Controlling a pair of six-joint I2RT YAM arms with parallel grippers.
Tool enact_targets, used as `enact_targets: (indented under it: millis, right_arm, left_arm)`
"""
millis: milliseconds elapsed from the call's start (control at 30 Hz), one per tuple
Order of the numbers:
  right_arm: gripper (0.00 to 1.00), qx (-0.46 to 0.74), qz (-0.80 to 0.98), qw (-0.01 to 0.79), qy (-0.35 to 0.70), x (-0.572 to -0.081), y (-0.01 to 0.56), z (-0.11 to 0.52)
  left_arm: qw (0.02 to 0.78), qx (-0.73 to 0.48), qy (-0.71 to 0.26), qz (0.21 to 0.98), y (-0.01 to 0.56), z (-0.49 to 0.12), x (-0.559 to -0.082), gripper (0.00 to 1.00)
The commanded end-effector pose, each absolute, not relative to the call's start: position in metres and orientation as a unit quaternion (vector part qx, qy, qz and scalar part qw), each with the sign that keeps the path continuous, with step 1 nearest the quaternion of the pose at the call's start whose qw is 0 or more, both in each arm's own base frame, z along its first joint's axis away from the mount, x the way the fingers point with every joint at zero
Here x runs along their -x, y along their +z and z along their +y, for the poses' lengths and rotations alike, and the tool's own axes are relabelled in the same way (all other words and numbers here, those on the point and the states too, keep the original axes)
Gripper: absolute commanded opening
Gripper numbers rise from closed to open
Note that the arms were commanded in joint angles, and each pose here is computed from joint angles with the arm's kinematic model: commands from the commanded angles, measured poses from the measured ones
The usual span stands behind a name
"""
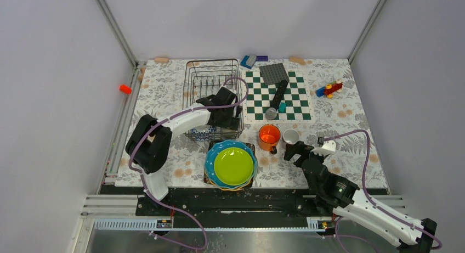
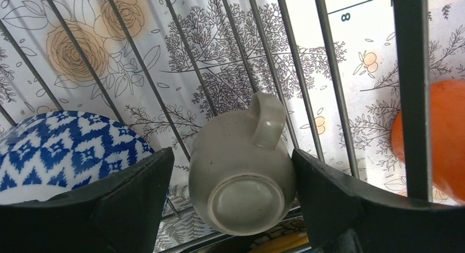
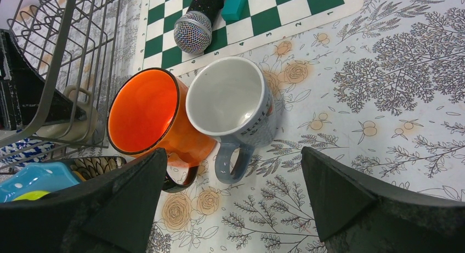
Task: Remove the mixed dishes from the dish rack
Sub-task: Pick up the cup from the dish rack.
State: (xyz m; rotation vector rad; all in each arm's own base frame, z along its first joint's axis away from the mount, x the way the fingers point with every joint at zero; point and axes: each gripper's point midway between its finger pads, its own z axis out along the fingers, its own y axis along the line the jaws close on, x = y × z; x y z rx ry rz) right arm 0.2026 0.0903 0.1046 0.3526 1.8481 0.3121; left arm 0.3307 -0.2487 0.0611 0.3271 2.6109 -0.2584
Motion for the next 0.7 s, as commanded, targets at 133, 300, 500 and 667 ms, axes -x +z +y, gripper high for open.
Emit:
enact_targets:
  millis: [133,300,500,667]
  right_arm:
    - [1.0,-0.169,0.773,0.594,0.143,-0.207,0.118,0.09]
    - [1.0,-0.173,0.77,0.597,0.146,-0.208,0.12,0.089]
    - [1.0,-0.171,0.769,0.597,0.148,-0.207,0.121,0.09]
    - [1.0,-0.169,0.766,0.599,0.162,-0.207,0.125,0.093]
  left_arm:
    - [0.236,-0.128,-0.127,0.955,0.065,-0.264,-0.328,0.61]
    - [0.251,-0.12,-0.126,0.952,0.076,-0.261,-0.328,0.41]
    - [0.317,-0.101,-0.135,0.934,0.125,-0.258,-0.341,0.32]
    - [0.378,-0.081,-0.161,0.908,0.169,-0.257,-0.346,0.26]
